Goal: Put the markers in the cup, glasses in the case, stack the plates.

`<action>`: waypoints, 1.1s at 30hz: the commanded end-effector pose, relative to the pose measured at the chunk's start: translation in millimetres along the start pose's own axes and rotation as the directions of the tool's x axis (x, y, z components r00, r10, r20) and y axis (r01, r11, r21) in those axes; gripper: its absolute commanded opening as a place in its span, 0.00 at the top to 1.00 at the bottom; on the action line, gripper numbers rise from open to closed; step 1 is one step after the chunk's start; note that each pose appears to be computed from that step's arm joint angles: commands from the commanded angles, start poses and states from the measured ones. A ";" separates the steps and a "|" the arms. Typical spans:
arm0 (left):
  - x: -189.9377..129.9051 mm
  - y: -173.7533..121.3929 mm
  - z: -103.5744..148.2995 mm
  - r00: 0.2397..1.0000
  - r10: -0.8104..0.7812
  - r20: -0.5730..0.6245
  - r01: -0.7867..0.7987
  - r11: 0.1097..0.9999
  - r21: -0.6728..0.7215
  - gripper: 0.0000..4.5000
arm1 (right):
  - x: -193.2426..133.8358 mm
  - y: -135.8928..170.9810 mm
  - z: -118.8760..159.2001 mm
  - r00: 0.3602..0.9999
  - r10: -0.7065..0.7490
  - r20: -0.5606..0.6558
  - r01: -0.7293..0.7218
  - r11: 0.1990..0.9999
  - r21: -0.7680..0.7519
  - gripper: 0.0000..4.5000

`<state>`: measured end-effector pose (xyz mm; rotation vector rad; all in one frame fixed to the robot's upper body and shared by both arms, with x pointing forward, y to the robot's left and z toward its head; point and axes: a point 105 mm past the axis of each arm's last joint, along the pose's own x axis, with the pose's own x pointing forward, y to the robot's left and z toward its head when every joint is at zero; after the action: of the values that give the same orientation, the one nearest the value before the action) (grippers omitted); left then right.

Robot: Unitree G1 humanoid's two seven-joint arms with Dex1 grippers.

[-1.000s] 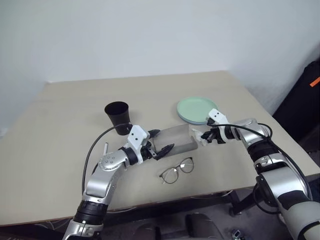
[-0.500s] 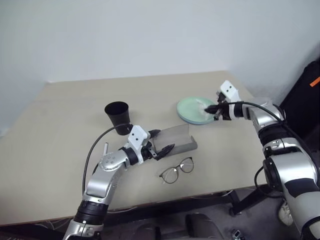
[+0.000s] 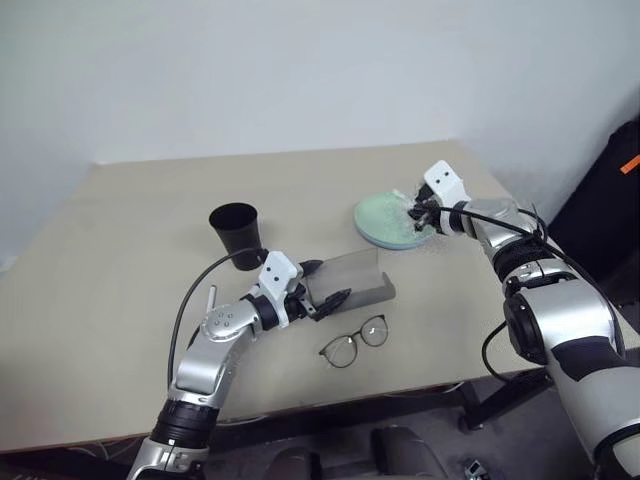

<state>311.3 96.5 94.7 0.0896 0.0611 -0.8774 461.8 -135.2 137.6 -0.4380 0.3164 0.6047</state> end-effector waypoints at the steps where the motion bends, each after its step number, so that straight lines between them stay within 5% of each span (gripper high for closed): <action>1: -3.0 1.2 14.2 0.999 0.009 0.039 -0.010 0.999 0.046 0.02 | -3.0 -8.5 25.6 0.997 -0.037 0.073 0.039 0.999 -0.018 0.49; 4: -3.6 1.5 14.1 0.999 0.011 0.038 -0.013 0.999 0.046 0.02 | -3.7 -11.2 25.5 0.995 -0.058 0.078 0.059 0.998 -0.020 0.28; 10: -2.5 1.0 15.3 0.999 0.000 0.033 -0.002 0.999 0.052 0.02 | -9.9 -13.4 30.3 0.991 -0.028 0.133 0.038 0.996 -0.074 0.28; 18: -3.3 3.2 16.8 1.000 -0.018 0.019 0.017 0.998 0.062 0.02 | -36.5 13.3 12.3 0.923 0.276 0.269 -0.234 0.956 -0.176 0.28; 24: -0.2 3.8 12.2 0.997 -0.064 -0.036 0.067 0.995 0.080 0.02 | -93.1 61.8 -31.5 0.754 0.595 0.278 -0.570 0.803 -0.173 0.28; 33: 6.5 -11.1 15.1 0.980 -0.188 -0.065 0.192 0.980 0.059 0.02 | -109.2 89.0 -62.6 0.745 0.620 0.248 -0.610 0.783 -0.125 0.28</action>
<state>307.2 88.7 93.4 0.1534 0.1408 -1.0301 310.8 -155.8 88.1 -0.2531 0.2370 1.3135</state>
